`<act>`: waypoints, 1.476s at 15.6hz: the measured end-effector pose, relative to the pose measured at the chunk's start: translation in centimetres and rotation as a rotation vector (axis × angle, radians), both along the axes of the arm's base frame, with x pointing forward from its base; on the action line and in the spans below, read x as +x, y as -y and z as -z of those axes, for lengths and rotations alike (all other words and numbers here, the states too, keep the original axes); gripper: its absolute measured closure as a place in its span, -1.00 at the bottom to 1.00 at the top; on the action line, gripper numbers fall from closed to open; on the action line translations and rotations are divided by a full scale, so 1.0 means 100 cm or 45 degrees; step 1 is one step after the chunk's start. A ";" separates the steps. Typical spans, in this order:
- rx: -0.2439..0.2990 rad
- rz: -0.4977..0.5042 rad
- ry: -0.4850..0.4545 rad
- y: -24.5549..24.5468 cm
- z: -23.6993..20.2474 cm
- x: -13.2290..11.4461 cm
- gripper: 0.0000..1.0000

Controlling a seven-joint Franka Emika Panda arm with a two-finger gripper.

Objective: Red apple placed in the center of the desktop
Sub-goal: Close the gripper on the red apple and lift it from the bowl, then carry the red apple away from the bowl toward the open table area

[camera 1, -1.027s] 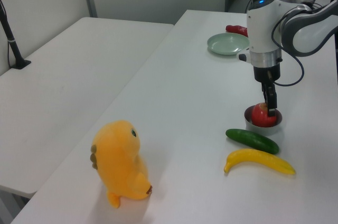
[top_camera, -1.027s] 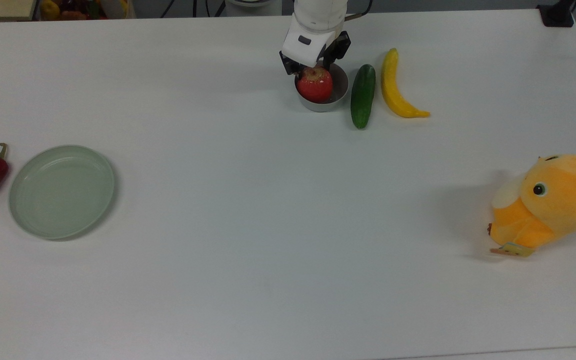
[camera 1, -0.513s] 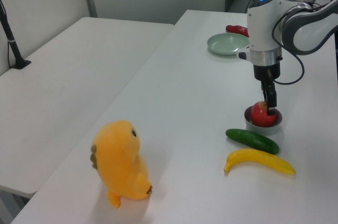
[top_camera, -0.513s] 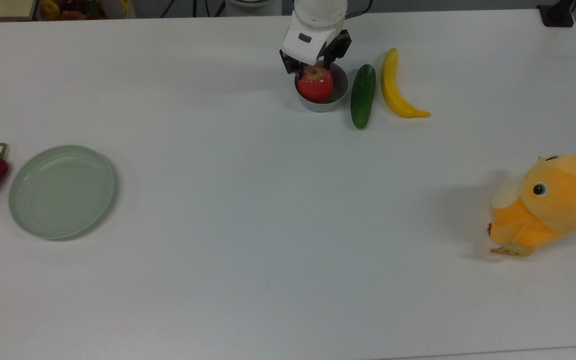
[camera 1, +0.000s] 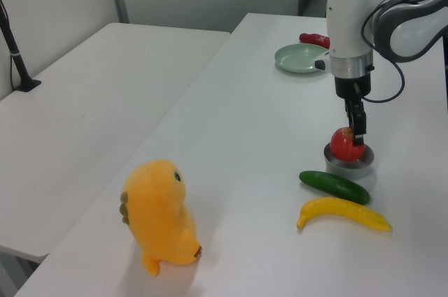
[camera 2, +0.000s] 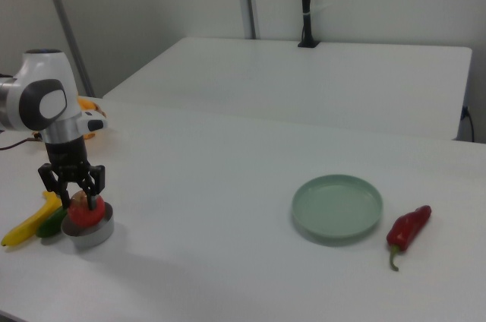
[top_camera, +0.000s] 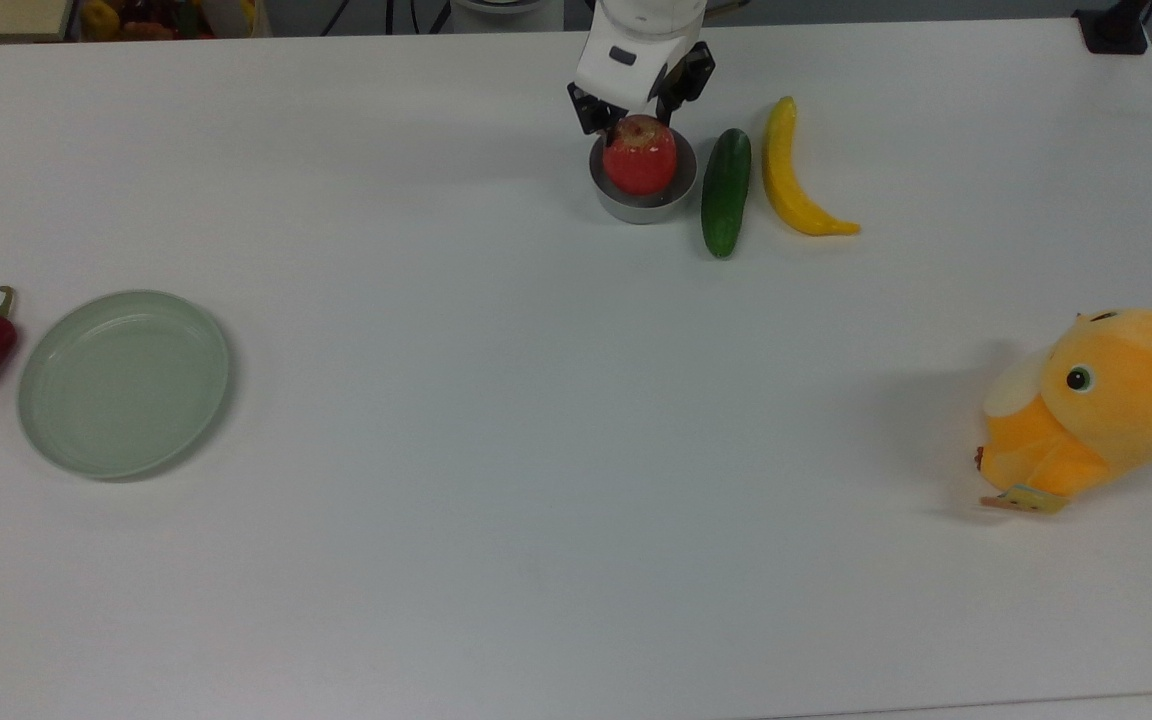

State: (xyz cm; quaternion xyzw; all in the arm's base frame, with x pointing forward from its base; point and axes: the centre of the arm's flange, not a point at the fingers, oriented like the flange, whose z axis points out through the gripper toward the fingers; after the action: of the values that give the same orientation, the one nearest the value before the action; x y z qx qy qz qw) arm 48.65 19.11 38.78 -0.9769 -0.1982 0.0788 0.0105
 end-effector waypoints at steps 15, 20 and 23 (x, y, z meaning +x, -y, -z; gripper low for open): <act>0.050 0.146 0.141 0.073 -0.074 0.057 -0.21; 0.059 0.219 0.135 0.136 -0.058 0.102 -0.21; 0.051 0.245 0.155 0.163 -0.038 0.129 -0.21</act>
State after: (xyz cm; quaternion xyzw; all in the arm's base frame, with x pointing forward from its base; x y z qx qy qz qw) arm 61.59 2.77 42.56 -0.9940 -0.1052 0.0140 0.0256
